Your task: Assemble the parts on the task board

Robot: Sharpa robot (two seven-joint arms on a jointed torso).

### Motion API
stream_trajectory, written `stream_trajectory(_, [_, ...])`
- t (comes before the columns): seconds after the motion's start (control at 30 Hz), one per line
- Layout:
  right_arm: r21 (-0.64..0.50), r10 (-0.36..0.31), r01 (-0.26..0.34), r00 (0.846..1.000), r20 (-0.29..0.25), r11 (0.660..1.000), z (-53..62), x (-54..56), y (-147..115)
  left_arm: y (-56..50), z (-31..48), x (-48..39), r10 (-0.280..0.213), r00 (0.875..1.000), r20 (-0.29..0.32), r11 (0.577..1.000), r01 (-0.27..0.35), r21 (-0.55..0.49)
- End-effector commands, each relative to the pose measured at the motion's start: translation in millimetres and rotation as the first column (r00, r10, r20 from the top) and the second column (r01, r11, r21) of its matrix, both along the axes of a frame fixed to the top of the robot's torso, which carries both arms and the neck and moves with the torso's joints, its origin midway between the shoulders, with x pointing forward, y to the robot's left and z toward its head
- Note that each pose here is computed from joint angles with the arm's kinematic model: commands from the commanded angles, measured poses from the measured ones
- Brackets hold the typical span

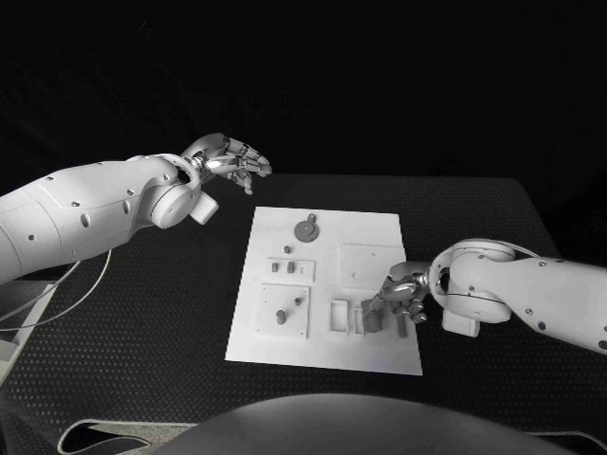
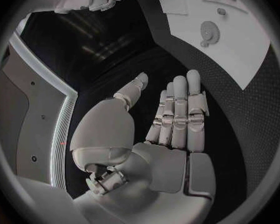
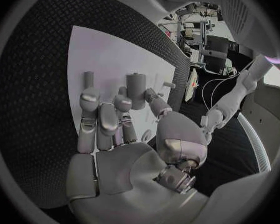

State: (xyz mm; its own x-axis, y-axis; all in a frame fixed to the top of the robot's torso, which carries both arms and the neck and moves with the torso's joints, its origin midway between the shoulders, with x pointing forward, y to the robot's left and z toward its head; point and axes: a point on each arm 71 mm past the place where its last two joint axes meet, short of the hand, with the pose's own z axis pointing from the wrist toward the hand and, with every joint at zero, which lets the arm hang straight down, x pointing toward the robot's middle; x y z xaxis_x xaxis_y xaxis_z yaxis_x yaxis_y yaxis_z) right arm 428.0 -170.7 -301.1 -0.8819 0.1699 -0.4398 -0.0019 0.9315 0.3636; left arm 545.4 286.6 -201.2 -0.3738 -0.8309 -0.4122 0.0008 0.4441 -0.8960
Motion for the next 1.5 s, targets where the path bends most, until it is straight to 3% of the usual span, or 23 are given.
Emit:
stream_trajectory(0.03, [0.033,-0.026,0.027,0.999,-0.032,0.999,4.4,0.2,3.5,-2.1,0.2,-0.4,-0.016,1.0,-0.004,1.0,0.016,-0.011])
stream_trajectory(0.37, [0.062,-0.03,0.034,0.997,-0.07,0.997,8.0,4.8,19.4,-2.1,0.2,-0.5,-0.016,1.0,-0.004,1.0,0.016,-0.011])
stream_trajectory(0.53, [0.054,-0.012,0.016,0.998,-0.064,0.998,6.7,8.3,29.3,-3.9,0.2,-0.5,-0.021,1.0,-0.005,1.0,0.021,-0.012])
stream_trajectory(0.9, [0.031,0.002,0.001,0.997,-0.083,1.0,-3.8,13.8,39.9,-5.7,0.1,-0.4,-0.025,1.0,-0.006,1.0,0.025,-0.015])
stream_trajectory(1.5, [0.018,0.024,-0.022,0.994,-0.109,1.0,-11.5,8.6,44.1,-4.3,0.2,-0.6,-0.022,1.0,-0.006,1.0,0.022,-0.014])
